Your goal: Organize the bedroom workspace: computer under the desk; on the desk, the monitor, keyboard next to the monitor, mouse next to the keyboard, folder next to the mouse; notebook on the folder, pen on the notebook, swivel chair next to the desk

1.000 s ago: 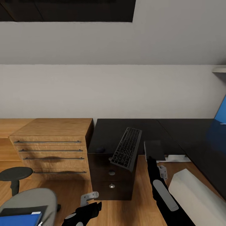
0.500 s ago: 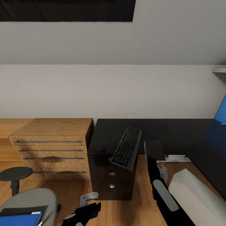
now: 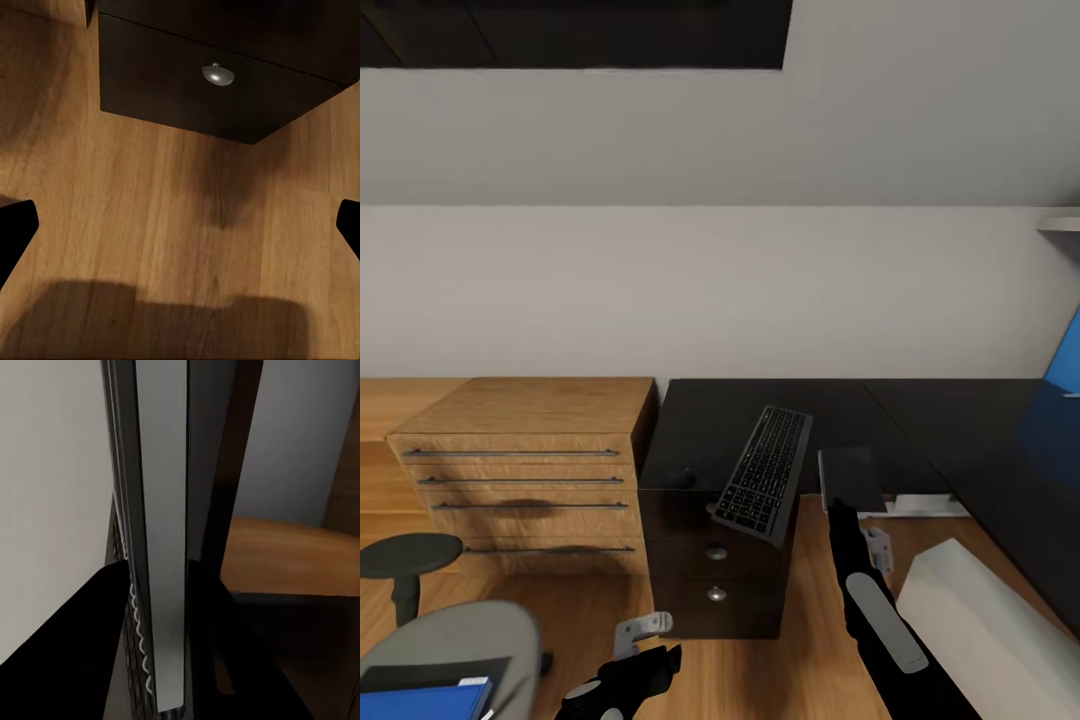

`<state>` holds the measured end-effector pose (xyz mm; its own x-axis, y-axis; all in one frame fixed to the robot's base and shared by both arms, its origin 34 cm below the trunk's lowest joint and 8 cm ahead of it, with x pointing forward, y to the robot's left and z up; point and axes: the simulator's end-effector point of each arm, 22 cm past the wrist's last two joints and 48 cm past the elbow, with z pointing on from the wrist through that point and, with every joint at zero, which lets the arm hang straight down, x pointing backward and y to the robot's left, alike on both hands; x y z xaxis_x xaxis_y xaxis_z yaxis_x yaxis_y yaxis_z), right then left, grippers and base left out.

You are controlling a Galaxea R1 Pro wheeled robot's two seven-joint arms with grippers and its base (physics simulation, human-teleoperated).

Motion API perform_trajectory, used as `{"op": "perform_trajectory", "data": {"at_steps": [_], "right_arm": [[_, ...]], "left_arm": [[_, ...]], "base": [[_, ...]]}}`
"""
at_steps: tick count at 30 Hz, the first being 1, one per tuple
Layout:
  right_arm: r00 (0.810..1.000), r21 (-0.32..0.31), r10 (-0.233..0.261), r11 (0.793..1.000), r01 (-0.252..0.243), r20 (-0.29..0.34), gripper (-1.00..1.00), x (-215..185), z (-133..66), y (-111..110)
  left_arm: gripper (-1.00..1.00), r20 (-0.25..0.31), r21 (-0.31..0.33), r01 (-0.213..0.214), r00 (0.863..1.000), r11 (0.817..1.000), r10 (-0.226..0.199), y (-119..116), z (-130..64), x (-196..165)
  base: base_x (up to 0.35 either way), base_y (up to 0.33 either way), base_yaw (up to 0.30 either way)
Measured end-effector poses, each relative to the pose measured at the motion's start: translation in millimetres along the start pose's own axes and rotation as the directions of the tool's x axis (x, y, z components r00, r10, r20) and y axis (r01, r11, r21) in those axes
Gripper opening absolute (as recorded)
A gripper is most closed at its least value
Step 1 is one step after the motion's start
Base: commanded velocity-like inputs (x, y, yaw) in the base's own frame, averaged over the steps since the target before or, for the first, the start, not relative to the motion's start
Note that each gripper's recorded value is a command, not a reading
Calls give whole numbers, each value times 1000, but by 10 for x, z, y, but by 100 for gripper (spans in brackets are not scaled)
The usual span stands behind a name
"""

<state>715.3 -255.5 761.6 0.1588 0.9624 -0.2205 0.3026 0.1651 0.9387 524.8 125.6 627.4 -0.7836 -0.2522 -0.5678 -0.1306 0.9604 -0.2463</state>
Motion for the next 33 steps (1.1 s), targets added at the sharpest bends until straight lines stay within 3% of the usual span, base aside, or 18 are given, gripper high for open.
{"op": "perform_trajectory", "data": {"at_steps": [12, 33], "right_arm": [[1000, 34, -17, 999, 17, 4, -100, -31, 19, -180], [1000, 45, -5, 999, 4, 24, -100, -137, 44, -217]], "left_arm": [[100, 2, -18, -7, 1000, 1000, 7, 53, 3, -3], [100, 2, -18, -7, 1000, 1000, 7, 62, 6, -4]], "base": [[99, 0, 0], [45, -6, 0]]}}
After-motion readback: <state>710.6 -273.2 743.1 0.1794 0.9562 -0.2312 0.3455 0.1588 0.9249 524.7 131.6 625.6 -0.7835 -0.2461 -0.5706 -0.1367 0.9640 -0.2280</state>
